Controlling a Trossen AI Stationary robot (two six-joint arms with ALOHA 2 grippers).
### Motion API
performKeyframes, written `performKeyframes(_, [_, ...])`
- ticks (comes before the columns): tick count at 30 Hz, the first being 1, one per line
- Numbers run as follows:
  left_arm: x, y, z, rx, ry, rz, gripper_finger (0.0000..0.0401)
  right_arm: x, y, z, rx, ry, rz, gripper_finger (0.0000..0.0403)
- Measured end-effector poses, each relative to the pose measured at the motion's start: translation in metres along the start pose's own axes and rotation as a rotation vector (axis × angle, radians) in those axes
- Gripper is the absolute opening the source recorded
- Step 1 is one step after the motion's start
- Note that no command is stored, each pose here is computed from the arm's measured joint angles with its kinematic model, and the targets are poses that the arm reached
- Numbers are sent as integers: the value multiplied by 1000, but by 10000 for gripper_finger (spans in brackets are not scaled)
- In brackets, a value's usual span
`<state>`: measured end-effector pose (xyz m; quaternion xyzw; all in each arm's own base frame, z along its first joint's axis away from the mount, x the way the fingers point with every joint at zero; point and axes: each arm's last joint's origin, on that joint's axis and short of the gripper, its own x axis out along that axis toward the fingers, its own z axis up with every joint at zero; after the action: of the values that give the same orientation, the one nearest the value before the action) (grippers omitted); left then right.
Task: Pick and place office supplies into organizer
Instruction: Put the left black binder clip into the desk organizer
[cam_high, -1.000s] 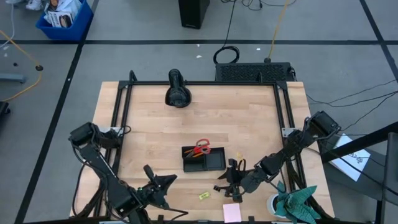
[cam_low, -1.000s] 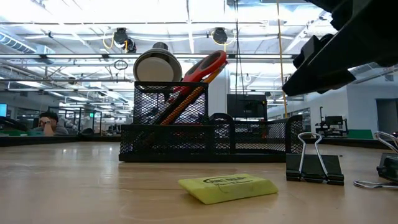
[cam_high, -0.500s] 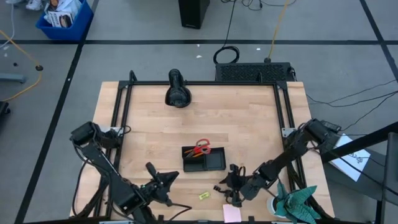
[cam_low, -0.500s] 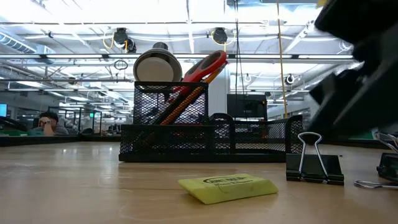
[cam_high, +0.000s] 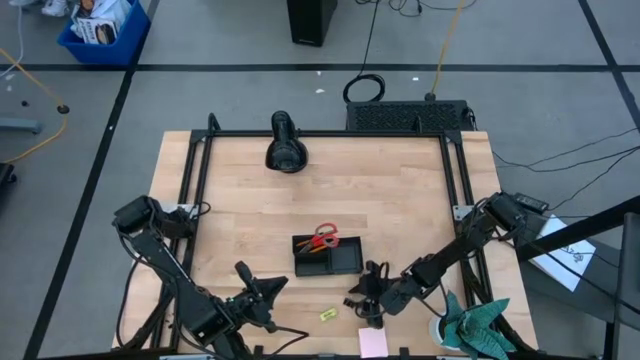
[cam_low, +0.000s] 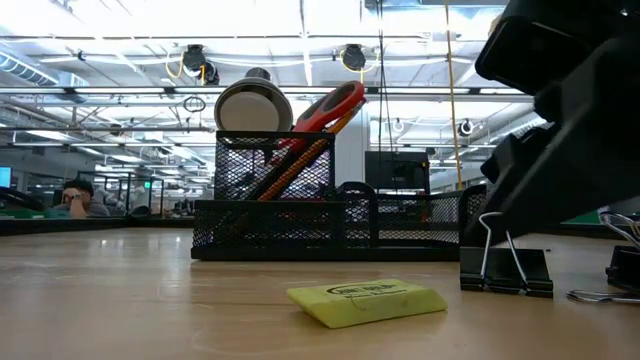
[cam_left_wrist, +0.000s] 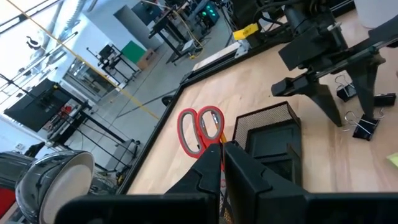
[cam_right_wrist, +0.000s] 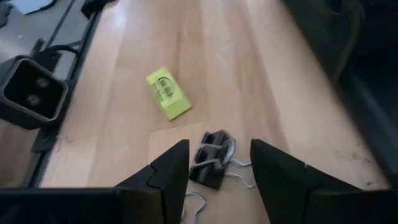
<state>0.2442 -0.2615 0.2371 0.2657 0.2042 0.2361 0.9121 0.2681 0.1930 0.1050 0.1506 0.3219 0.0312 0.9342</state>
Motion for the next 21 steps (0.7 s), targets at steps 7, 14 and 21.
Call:
performKeyframes(7, [0,0,0,-1,0,0,26,0,0,-1,-5,7,2,143])
performKeyframes(14, [0,0,0,-3,0,-1,26,0,-1,-1,-13,14,-3,97])
performKeyframes(21, [0,0,0,-5,0,-1,26,0,0,-2,-14,28,9,13])
